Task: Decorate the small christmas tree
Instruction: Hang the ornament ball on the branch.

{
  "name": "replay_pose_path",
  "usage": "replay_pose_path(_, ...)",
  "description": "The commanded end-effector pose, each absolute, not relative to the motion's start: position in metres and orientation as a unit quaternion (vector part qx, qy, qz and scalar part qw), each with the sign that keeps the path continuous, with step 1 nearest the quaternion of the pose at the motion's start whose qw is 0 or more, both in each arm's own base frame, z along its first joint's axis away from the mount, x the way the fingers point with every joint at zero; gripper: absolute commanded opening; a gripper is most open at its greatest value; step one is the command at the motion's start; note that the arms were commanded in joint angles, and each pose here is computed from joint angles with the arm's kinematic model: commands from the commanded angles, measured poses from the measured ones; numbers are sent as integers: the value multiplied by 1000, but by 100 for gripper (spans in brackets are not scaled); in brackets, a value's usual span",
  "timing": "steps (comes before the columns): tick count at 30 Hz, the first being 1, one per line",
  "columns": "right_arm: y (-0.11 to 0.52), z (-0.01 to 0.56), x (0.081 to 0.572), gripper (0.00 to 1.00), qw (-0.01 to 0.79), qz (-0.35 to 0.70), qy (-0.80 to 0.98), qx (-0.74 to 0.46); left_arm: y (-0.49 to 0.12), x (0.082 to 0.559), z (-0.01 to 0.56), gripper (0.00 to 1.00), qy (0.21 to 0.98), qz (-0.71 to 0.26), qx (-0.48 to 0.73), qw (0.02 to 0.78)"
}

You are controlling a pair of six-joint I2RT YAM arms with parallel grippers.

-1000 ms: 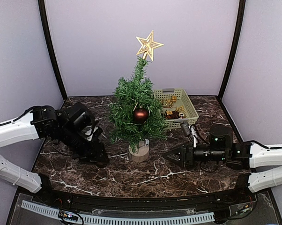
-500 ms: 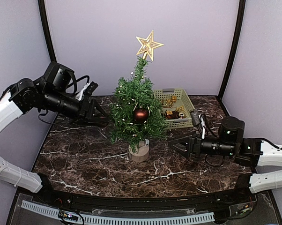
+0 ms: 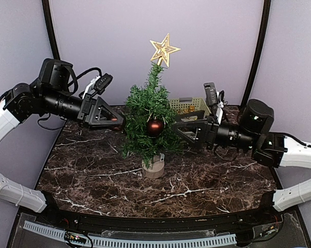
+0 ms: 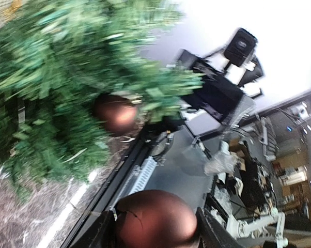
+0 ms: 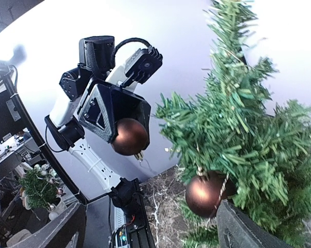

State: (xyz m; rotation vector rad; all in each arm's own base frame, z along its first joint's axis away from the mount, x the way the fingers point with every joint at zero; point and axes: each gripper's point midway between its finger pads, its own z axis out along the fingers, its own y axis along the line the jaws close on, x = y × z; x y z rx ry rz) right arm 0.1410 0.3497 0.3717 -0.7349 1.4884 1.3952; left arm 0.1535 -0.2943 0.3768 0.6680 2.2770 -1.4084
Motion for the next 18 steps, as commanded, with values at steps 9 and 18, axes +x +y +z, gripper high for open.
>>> replay_pose_path(9, 416, 408, 122, 86, 443, 627, 522, -371, -309, 114, 458, 53, 661, -607, 386, 213)
replay_pose_path(18, 440, 412, 124, 78, 449, 625, 502, -395, -316, 110, 479, 54, 618, -630, 421, 209)
